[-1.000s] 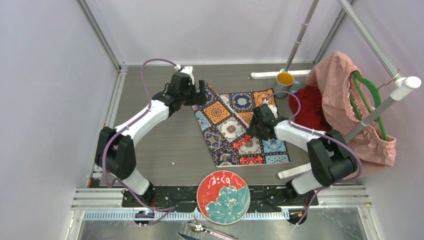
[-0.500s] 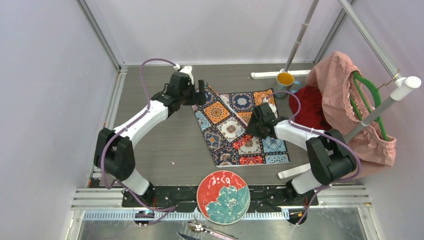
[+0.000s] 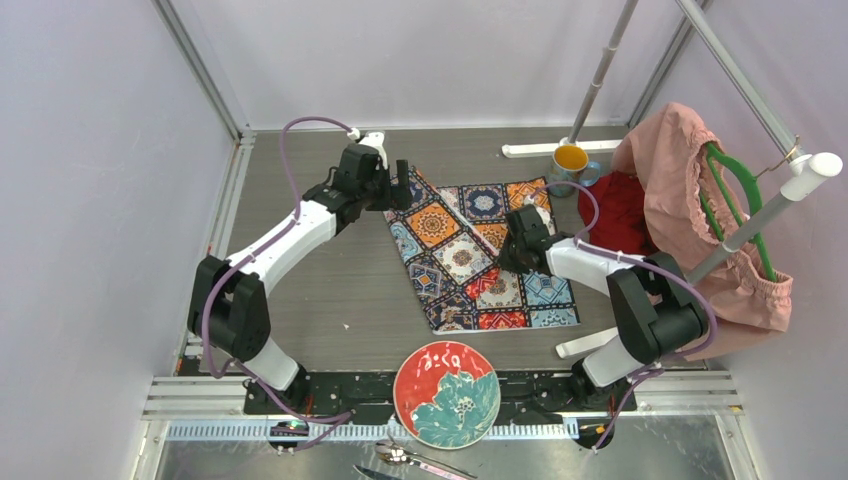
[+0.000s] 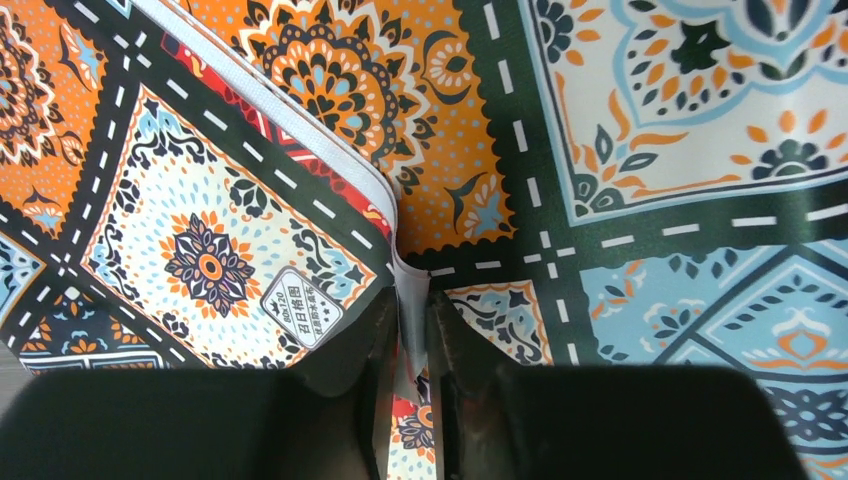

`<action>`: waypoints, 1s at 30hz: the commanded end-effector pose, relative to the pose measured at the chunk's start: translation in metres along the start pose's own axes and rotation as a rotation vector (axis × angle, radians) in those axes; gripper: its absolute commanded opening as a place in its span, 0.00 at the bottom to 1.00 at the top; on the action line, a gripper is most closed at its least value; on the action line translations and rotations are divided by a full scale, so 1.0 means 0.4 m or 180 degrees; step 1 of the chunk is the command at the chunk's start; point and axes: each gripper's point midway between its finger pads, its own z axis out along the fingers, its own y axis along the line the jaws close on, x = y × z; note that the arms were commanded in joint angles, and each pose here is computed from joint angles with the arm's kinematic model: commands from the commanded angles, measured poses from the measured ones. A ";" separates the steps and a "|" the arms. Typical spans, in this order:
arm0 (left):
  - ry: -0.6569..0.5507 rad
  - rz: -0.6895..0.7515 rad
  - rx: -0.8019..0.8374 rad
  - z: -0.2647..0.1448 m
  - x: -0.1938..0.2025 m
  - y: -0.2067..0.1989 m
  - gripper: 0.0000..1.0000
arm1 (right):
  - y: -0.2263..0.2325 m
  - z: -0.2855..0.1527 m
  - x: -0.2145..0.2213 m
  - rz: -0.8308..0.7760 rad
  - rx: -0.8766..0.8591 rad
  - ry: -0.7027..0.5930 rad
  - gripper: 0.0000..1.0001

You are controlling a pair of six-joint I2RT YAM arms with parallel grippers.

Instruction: Set the dinner table for one person

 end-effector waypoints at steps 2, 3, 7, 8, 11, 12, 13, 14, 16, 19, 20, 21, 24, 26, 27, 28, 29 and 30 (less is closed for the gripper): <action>-0.0148 0.0049 0.0048 -0.040 -0.034 -0.011 0.91 | 0.007 0.018 0.021 0.0043 -0.0036 0.0116 0.16; -0.0153 0.0048 0.0046 -0.041 -0.036 -0.011 0.91 | 0.009 0.017 0.021 0.0039 -0.0045 0.0117 0.14; -0.0151 0.0044 0.0057 -0.041 -0.036 -0.013 0.91 | 0.020 0.006 0.011 0.0020 -0.0091 0.0101 0.03; -0.0149 0.0045 0.0054 -0.043 -0.035 -0.012 0.90 | 0.024 0.003 0.010 0.0010 -0.0120 0.0107 0.01; -0.0171 0.0046 0.0046 -0.049 -0.040 -0.011 0.90 | 0.048 -0.015 -0.003 -0.0059 -0.0238 0.0095 0.01; -0.0179 0.0048 0.0044 -0.052 -0.041 -0.011 0.90 | 0.063 -0.024 0.000 -0.0085 -0.0328 0.0137 0.01; -0.0196 0.0051 0.0042 -0.056 -0.045 -0.011 0.90 | 0.078 -0.034 -0.001 -0.0122 -0.0417 0.0159 0.01; -0.0203 0.0052 0.0034 -0.058 -0.045 -0.009 0.90 | 0.091 -0.044 -0.001 -0.0165 -0.0489 0.0175 0.01; -0.0232 0.0063 0.0005 -0.068 -0.050 -0.005 0.91 | 0.123 -0.070 -0.002 -0.0273 -0.0644 0.0182 0.01; -0.0293 0.0077 -0.0059 -0.087 -0.061 0.005 0.91 | 0.180 -0.114 0.011 -0.0439 -0.0937 0.0238 0.01; -0.0318 0.0084 -0.0082 -0.095 -0.066 0.008 0.91 | 0.201 -0.127 0.013 -0.0479 -0.1052 0.0245 0.01; -0.0343 0.0088 -0.0110 -0.104 -0.070 0.012 0.90 | 0.221 -0.138 0.016 -0.0507 -0.1152 0.0259 0.01; -0.0435 0.0091 -0.0171 -0.134 -0.083 0.023 0.91 | 0.273 -0.154 0.036 -0.0618 -0.1353 0.0340 0.01; -0.0480 0.0095 -0.0190 -0.152 -0.087 0.027 0.91 | 0.300 -0.147 0.052 -0.0671 -0.1434 0.0413 0.01; -0.0505 0.0097 -0.0197 -0.161 -0.089 0.030 0.91 | 0.318 -0.144 0.059 -0.0685 -0.1486 0.0451 0.01; -0.0530 0.0098 -0.0207 -0.170 -0.092 0.032 0.91 | 0.329 -0.135 0.075 -0.0708 -0.1512 0.0516 0.01; -0.0549 0.0096 -0.0218 -0.178 -0.092 0.035 0.91 | 0.349 -0.130 0.088 -0.0739 -0.1581 0.0559 0.01; -0.0568 0.0097 -0.0228 -0.185 -0.094 0.037 0.91 | 0.363 -0.121 0.103 -0.0762 -0.1616 0.0618 0.01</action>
